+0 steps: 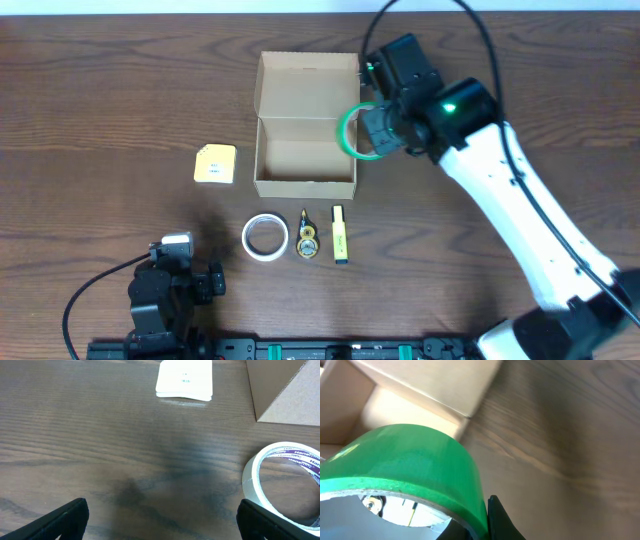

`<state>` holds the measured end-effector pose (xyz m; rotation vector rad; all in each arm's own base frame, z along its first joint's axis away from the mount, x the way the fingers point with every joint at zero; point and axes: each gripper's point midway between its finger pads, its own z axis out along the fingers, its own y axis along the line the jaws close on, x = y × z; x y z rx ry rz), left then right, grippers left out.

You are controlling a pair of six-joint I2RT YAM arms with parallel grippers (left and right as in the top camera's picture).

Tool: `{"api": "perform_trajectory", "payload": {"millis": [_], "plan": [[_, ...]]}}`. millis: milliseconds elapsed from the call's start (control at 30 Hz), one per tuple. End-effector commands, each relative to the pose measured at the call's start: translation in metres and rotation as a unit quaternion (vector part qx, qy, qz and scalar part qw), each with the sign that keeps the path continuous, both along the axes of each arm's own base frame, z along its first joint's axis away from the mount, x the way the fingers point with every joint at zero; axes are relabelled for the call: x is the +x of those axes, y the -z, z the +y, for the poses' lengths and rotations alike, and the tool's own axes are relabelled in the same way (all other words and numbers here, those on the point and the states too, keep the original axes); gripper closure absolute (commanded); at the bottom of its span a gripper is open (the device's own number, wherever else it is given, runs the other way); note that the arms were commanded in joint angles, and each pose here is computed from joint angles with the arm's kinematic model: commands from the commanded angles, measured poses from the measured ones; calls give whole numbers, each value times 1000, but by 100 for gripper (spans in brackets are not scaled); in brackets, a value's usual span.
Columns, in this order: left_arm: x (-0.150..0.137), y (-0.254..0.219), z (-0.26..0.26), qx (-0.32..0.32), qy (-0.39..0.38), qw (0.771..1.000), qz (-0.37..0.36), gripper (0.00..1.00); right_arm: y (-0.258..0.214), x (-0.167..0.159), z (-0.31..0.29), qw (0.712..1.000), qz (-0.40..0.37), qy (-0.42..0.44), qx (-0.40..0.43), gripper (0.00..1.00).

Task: Pack container
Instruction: 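Carry the green tape into the box and release it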

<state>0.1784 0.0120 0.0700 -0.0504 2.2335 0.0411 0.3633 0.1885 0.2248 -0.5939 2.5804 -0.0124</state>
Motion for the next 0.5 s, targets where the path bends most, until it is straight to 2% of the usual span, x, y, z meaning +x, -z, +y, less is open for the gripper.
{"api": "perform_trajectory", "payload": {"millis": [0,167,467], "plan": [[-5,9,0,-7,-7,1000,17,5,4,8,34,998,2,-68,9,99],[-5,9,0,-7,-7,1000,17,5,40,20,70,990,14,-138,-28,99],[-5,9,0,-7,-7,1000,17,5,98,31,75,986,57,-145,-61,99]]}}
